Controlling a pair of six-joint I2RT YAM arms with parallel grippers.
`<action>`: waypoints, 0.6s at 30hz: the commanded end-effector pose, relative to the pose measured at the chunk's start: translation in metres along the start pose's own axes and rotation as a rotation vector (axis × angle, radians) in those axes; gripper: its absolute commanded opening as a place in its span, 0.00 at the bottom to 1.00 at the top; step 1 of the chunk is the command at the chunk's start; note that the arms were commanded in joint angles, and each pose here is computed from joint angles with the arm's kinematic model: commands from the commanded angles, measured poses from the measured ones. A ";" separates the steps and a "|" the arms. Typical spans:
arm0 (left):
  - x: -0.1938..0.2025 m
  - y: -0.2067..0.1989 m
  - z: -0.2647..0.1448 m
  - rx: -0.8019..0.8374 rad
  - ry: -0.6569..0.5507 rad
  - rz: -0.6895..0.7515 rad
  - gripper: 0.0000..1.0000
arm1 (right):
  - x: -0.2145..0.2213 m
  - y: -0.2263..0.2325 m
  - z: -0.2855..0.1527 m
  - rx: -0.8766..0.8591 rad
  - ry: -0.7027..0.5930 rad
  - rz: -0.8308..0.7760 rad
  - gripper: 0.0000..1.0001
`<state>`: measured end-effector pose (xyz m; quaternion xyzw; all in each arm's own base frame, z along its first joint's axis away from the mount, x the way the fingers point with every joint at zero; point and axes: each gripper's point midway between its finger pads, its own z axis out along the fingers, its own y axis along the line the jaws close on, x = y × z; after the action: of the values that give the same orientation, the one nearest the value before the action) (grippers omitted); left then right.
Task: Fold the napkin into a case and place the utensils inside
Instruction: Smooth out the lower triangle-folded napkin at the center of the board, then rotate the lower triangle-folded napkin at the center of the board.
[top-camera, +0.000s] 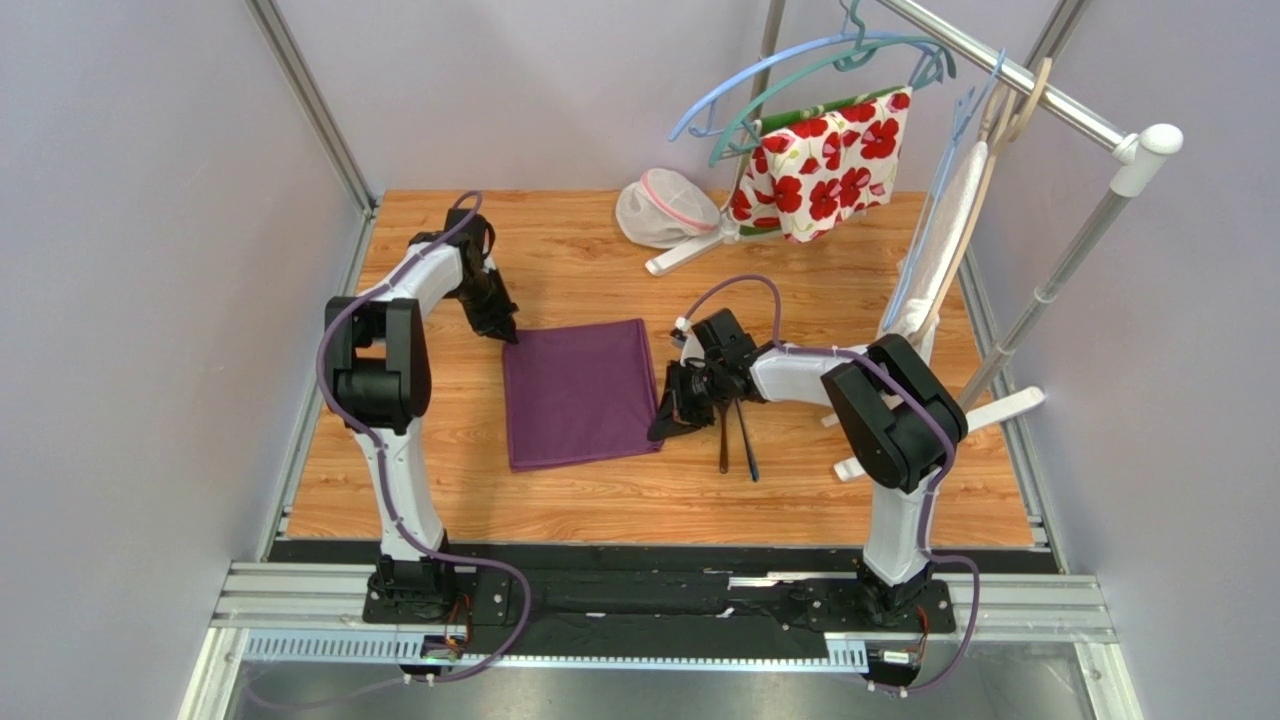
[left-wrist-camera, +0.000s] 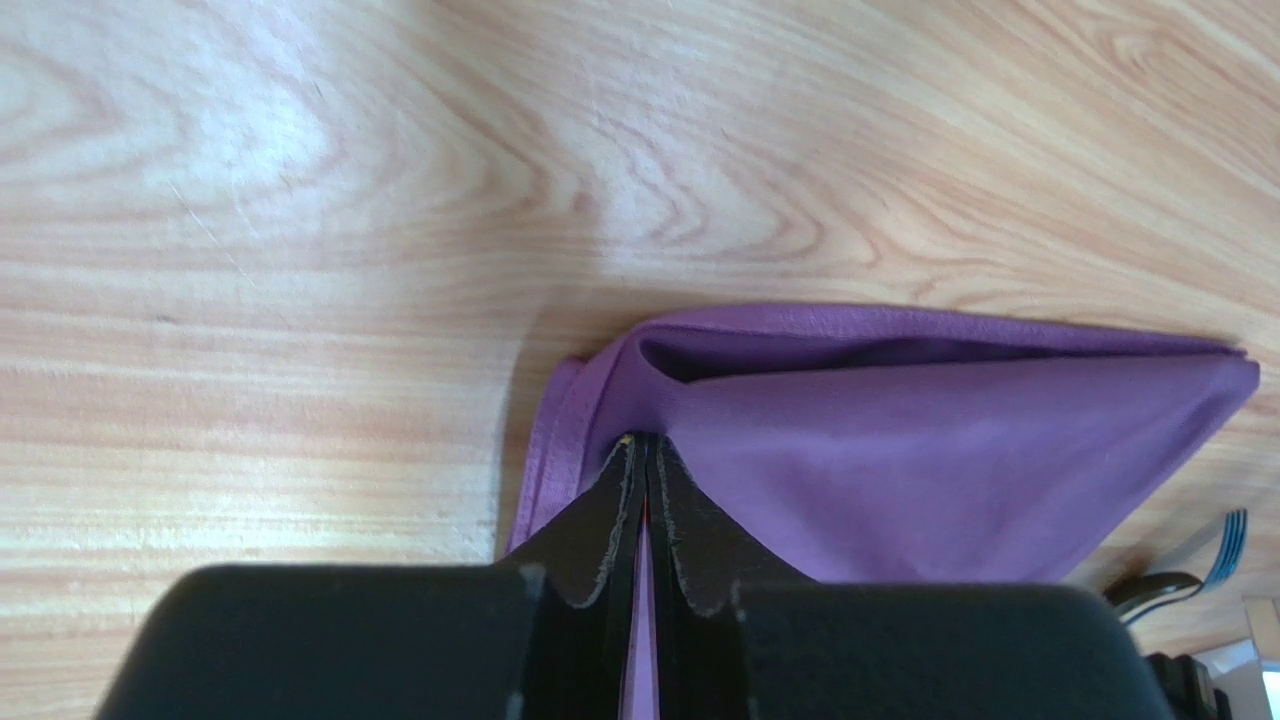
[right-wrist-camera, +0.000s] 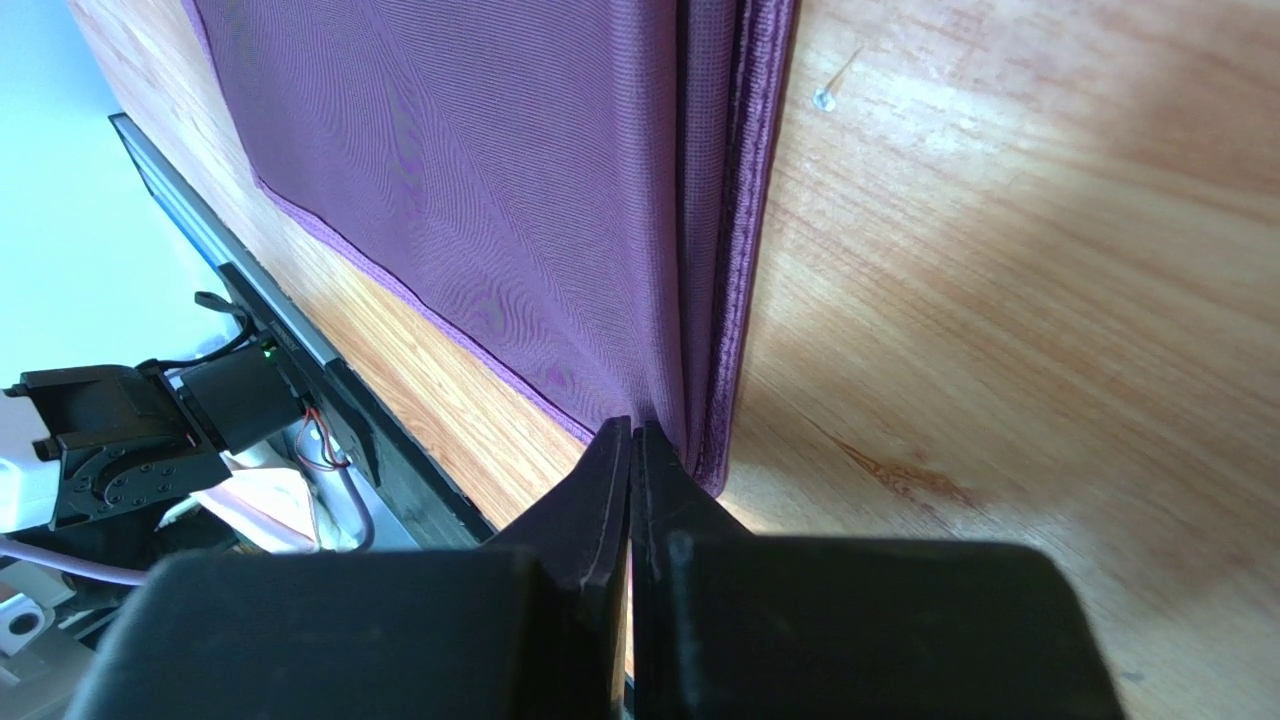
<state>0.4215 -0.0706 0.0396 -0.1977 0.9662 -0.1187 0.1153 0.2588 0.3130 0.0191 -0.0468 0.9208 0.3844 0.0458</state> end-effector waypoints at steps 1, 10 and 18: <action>-0.016 0.000 0.001 0.010 -0.021 0.009 0.09 | 0.011 -0.043 0.000 0.161 -0.020 0.035 0.00; -0.030 0.008 0.020 -0.037 -0.038 -0.001 0.09 | 0.020 -0.059 -0.003 0.203 -0.018 0.048 0.00; -0.042 0.026 0.018 -0.125 -0.023 0.014 0.09 | 0.009 -0.065 -0.006 0.219 -0.038 0.059 0.00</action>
<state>0.4437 -0.0609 0.0223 -0.2040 0.9683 -0.1009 0.1034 0.2594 0.3037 0.0180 -0.0336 0.9209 0.3837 0.0606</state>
